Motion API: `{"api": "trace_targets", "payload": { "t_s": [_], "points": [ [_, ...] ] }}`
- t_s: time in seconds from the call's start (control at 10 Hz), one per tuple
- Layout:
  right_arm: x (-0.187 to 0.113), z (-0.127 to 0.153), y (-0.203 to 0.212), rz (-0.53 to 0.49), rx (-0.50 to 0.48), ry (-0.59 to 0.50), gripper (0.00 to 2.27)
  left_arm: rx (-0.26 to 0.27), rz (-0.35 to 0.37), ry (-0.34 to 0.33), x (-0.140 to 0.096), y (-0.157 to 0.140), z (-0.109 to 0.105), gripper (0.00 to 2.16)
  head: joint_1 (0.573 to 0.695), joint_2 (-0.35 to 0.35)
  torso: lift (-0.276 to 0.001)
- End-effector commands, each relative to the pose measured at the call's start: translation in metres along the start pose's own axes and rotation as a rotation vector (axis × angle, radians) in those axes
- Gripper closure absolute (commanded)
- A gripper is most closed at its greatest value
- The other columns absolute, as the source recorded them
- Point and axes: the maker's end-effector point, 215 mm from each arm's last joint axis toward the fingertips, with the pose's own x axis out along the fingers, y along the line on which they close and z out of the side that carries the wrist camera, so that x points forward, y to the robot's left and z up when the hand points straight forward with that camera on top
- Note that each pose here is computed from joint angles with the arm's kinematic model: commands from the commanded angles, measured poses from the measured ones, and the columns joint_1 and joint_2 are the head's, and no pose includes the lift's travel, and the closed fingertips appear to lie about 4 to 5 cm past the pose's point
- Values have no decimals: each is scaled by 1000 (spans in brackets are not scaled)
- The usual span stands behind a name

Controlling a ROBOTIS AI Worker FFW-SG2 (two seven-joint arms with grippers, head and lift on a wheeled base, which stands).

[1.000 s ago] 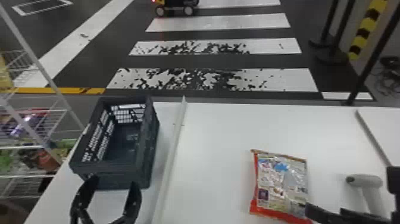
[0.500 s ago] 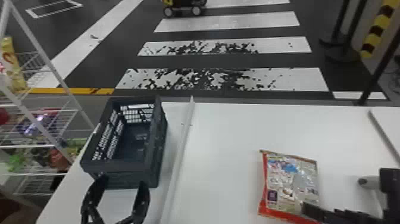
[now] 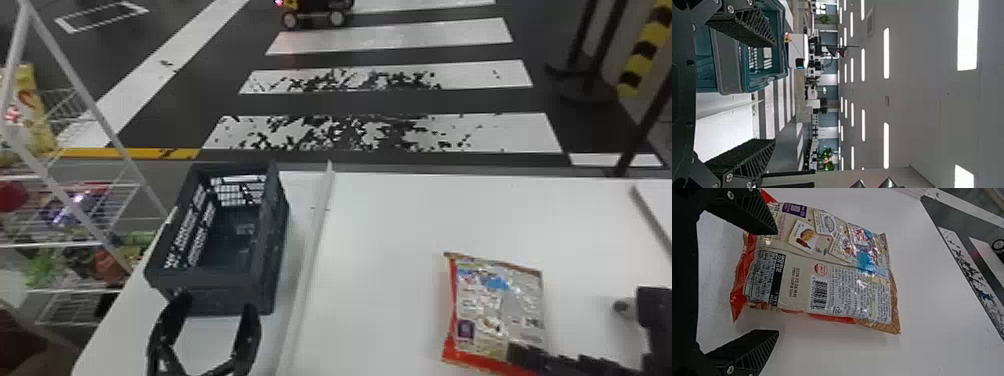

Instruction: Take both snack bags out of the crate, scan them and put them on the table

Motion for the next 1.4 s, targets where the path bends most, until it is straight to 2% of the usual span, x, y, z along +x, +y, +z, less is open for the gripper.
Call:
{"api": "trace_targets", "payload": {
  "t_s": [0.0,0.1,0.2,0.3,0.4,0.8,1.3],
  "points": [
    [5,-1,0,2,3,9,100,0,2,-2,0,1,0,140,695,204,-94],
    [9,-1,-3,-3,3,13,188,1,1,-2,0,1,0,140,695,207,-94],
    [9,-2,-7,-5,4,18,458,0,2,0,-1,1,0,140,695,209,-94],
    [9,-4,-10,-13,-2,27,1241,0,2,1,-1,2,-1,140,695,209,-94],
    [9,-9,-15,-33,-5,42,2246,2,1,-2,-1,2,0,140,695,208,-94],
    [6,-9,-16,-32,-3,39,2260,0,4,-2,-1,2,0,140,695,197,-94],
    [-47,50,-18,-23,37,-112,2260,1,2,-3,-1,1,1,140,695,163,-94]
  ]
}}
